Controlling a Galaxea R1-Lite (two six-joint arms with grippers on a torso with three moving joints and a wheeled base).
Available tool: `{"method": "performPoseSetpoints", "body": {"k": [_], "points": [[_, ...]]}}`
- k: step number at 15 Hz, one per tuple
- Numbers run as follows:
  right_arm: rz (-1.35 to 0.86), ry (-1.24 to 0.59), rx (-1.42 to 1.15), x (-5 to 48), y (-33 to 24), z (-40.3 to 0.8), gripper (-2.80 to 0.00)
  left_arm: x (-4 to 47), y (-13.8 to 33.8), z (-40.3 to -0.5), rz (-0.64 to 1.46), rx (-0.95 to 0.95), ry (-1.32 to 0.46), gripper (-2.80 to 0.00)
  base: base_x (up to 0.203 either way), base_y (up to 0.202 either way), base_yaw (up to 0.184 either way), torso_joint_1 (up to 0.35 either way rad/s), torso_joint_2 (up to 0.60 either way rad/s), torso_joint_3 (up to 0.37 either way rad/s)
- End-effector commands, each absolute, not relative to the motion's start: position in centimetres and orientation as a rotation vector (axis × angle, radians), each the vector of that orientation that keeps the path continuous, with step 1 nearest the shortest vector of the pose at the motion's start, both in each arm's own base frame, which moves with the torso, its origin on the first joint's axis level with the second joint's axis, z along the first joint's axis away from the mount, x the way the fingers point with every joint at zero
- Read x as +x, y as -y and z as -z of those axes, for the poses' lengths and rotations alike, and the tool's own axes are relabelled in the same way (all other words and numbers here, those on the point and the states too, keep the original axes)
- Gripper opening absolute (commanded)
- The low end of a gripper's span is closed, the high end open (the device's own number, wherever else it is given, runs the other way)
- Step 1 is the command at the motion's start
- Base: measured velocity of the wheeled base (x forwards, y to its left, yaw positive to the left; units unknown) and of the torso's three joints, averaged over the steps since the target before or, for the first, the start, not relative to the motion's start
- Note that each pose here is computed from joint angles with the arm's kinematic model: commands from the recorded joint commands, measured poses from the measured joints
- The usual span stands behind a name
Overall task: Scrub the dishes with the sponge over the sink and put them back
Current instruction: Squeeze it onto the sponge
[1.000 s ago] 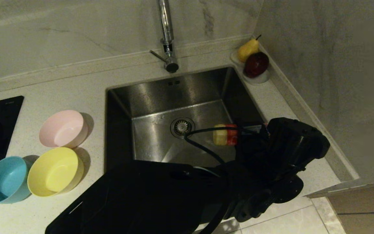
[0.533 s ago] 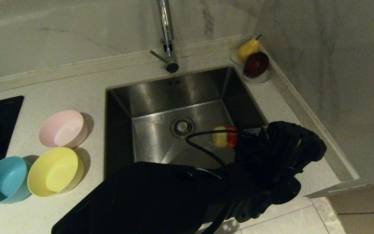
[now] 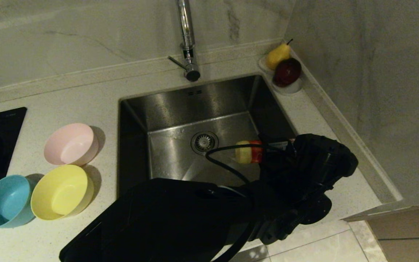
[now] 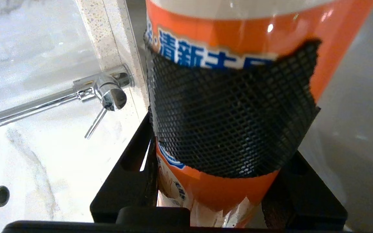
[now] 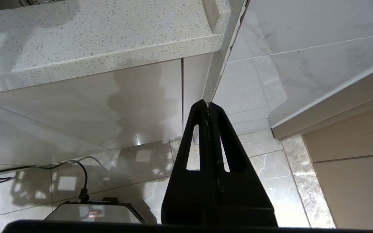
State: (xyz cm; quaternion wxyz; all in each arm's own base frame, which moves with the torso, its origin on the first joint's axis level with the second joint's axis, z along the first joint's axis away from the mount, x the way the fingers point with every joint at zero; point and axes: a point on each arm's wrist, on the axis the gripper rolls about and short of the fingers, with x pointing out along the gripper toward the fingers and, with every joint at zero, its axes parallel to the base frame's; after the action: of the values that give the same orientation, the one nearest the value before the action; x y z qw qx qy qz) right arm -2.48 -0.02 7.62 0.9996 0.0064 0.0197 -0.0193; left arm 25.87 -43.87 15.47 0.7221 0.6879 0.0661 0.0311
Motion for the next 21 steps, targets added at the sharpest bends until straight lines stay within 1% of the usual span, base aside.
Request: {"method": "performPoseSetpoints", "body": {"k": [1, 12, 18, 21], "points": [[0.039, -0.041, 0.014, -2.5, 0.0, -7.6, -2.8, 26.0, 43.8, -15.5, -0.079, 1.516, -0.148, -2.8, 0.0, 0.0, 0.0, 0.0, 0.0, 0.0], [0.039, -0.04, 0.014, -2.5, 0.0, -7.6, -2.8, 26.4, 44.1, -15.2, -0.099, 1.45, -0.122, -2.8, 0.0, 0.0, 0.0, 0.0, 0.0, 0.0], [0.039, -0.041, 0.014, -2.5, 0.0, -7.6, -2.8, 26.6, 44.5, -13.8, -0.092, 1.473, -0.131, -2.8, 0.0, 0.0, 0.0, 0.0, 0.0, 0.0], [0.039, -0.04, 0.013, -2.5, 0.0, -7.6, -2.8, 26.6, 44.4, -14.0, -0.093, 1.479, -0.13, -2.8, 0.0, 0.0, 0.0, 0.0, 0.0, 0.0]]}}
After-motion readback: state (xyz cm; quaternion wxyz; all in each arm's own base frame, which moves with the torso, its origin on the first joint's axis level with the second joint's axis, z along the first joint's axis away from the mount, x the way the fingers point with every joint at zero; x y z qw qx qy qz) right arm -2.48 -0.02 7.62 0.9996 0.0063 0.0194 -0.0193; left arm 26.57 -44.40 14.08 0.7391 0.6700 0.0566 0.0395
